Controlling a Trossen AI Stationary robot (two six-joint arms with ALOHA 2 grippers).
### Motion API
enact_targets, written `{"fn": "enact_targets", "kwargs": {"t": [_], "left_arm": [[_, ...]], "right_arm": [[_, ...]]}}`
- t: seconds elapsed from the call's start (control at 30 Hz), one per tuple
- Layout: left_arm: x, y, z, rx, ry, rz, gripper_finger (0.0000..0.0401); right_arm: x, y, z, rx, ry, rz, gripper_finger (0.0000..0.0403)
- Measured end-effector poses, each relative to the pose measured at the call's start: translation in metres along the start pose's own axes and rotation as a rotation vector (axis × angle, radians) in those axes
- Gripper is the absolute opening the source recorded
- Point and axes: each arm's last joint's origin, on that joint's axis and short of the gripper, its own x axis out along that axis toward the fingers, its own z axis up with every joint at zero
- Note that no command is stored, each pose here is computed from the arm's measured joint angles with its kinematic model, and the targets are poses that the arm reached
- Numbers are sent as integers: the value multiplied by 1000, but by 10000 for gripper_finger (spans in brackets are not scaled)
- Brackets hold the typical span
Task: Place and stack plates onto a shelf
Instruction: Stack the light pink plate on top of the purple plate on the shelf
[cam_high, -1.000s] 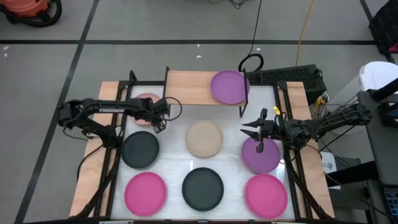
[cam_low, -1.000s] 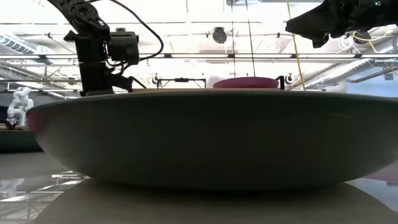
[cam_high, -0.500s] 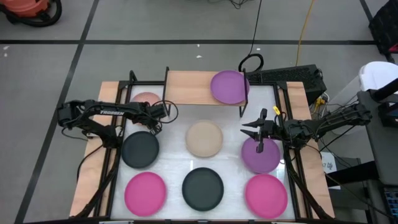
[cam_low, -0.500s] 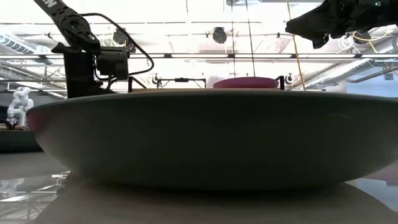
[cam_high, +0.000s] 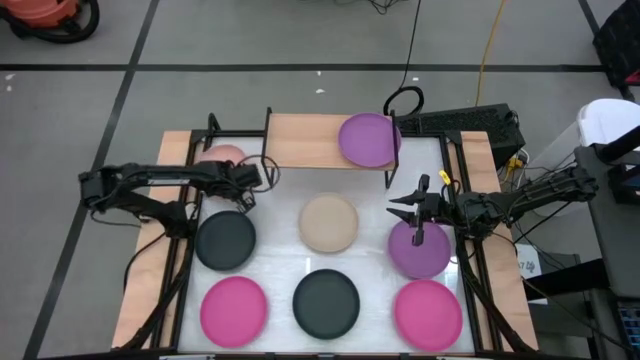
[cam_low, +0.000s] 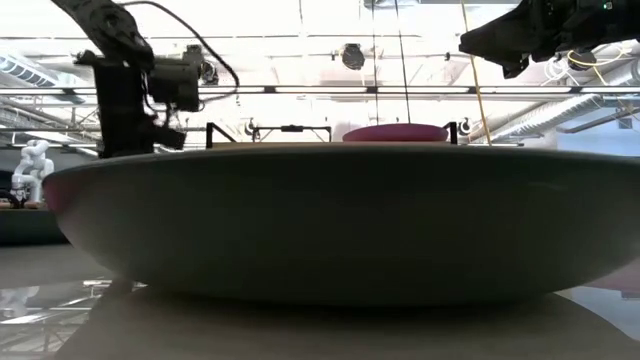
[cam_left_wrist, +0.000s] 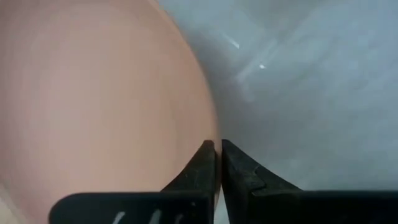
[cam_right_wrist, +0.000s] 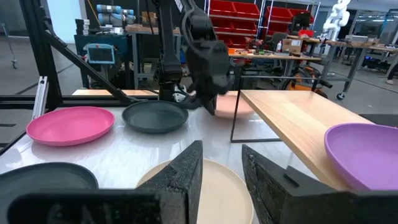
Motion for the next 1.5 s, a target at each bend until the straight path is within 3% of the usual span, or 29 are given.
{"fn": "enact_targets", "kwargs": {"t": [0.2,0.33,0.5,0.7,0.93,1.13,1.3,1.5], "left_arm": [[-58,26,0,-108,-141,97,10],[-111,45,5,-161,-350,85,10],[-180,58,25,-122,-688,20,10],[-224,30,74,131,-943,-36,10],[-223,-32,150,433,-1001,-99,10],[-191,-81,205,651,-944,-86,10],[-166,-107,235,772,-921,-51,10],[-138,-126,252,931,-899,-54,10]], "right_arm": [[0,0,0,-2,0,0,98],[0,0,0,-7,-5,-3,98],[0,0,6,-8,-53,-7,98],[-1,-1,12,-24,-117,-14,98],[-4,-1,25,42,-246,2,98],[-12,2,31,12,-298,48,98],[-18,3,34,-14,-325,70,98],[-20,4,34,-27,-331,81,98]]}}
